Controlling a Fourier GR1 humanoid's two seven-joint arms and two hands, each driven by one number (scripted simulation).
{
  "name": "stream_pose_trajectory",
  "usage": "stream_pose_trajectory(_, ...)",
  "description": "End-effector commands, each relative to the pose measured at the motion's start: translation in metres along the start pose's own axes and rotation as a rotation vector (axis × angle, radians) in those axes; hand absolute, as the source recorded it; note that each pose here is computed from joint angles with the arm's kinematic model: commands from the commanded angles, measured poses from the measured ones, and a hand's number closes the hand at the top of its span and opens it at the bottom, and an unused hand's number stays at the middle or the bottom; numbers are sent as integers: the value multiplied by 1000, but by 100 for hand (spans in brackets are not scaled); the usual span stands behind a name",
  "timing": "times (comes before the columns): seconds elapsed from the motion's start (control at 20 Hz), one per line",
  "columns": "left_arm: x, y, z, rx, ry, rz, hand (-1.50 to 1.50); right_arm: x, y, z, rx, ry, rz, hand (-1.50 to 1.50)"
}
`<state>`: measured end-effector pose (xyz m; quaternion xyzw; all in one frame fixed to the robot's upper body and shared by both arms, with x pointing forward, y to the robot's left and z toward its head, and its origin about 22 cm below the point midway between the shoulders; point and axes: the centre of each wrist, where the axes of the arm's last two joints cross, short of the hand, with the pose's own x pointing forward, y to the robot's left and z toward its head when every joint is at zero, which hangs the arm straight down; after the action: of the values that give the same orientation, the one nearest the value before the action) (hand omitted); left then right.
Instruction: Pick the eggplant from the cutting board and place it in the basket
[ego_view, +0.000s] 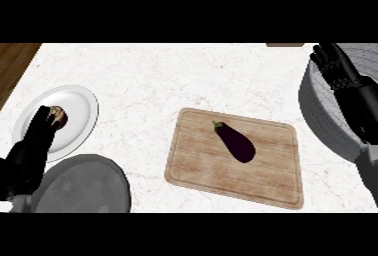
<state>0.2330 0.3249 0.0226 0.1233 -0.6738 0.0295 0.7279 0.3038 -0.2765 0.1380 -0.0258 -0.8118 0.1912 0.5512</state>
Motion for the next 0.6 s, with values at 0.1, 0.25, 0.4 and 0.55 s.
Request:
stream_pose_trajectory(0.1,11,-20,-14,-101,-41,-102,0,-47,66,-8,315,40,-362,150)
stream_pose_trajectory(0.25,29,-25,-21,-184,-90,-156,0,-52,101,-15,530,34,-568,150)
stream_pose_trajectory(0.4,19,-42,-19,-226,-12,-153,0,-26,148,-19,670,-344,-897,150)
stream_pose_trajectory(0.55,19,-51,-26,-177,53,-193,0,-54,135,-16,674,-404,-856,-150)
